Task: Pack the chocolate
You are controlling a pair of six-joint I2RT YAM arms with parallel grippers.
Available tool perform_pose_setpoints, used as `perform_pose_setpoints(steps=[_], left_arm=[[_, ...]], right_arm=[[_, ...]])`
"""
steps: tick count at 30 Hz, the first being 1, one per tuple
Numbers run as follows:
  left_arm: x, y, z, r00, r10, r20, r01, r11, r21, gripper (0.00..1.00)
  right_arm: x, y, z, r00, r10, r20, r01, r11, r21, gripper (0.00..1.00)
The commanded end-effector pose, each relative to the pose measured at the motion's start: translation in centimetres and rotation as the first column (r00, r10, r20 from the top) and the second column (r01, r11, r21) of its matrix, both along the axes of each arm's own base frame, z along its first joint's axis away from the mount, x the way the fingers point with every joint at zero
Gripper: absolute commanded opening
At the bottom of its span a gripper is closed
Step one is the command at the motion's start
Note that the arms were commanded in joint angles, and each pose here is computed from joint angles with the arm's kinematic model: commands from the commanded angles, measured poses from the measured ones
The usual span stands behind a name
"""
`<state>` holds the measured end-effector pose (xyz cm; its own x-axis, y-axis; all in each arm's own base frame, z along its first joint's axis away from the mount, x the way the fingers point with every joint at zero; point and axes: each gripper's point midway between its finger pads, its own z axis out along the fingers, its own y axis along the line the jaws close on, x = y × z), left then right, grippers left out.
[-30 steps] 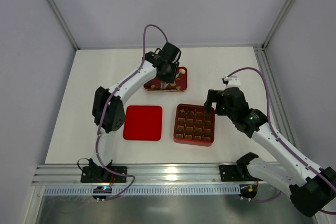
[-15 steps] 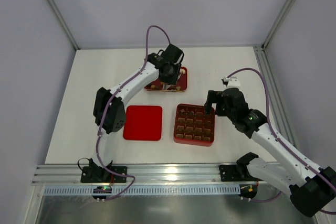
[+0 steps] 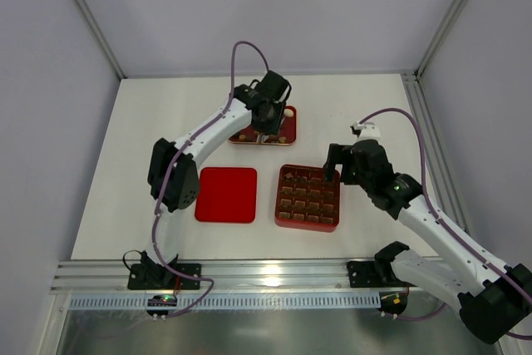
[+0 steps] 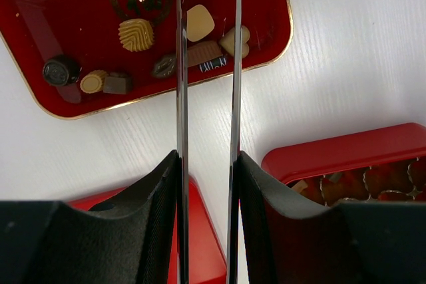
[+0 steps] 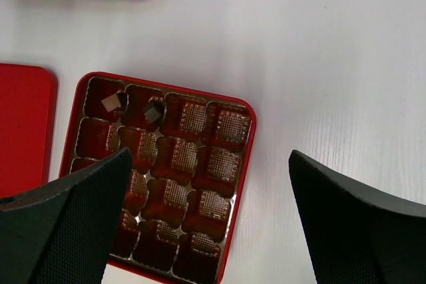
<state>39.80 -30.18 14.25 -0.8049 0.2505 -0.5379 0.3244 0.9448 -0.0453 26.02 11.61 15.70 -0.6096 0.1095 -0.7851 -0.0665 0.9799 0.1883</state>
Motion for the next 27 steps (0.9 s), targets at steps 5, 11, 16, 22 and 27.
perform_pose_setpoints(steps=[5,11,16,22,27], left_arm=[[-0.27,-0.17,0.86,1.0,0.015,0.022,-0.015,1.0,-0.009,0.38],[-0.37,-0.43,0.5,1.0,0.013,0.017,-0.013,1.0,-0.01,0.38],[-0.46,-0.37,0.5,1.0,0.017,0.015,-0.016,1.0,-0.006,0.38],[-0.52,-0.27,0.35,1.0,0.017,0.013,-0.017,1.0,0.004,0.38],[-0.43,-0.15,0.29,1.0,0.017,0.01,-0.017,1.0,0.018,0.38]], right_arm=[[0.53,0.29,0.37,1.0,-0.002,0.028,0.001,1.0,0.02,1.0],[0.44,0.27,0.29,1.0,-0.001,0.027,0.0,1.0,0.021,1.0],[0.38,0.13,0.15,1.0,-0.004,0.024,0.004,1.0,0.017,1.0],[0.34,0.26,-0.01,1.0,-0.001,0.021,0.001,1.0,0.021,1.0],[0.36,0.27,0.13,1.0,-0.001,0.022,0.001,1.0,0.022,1.0]])
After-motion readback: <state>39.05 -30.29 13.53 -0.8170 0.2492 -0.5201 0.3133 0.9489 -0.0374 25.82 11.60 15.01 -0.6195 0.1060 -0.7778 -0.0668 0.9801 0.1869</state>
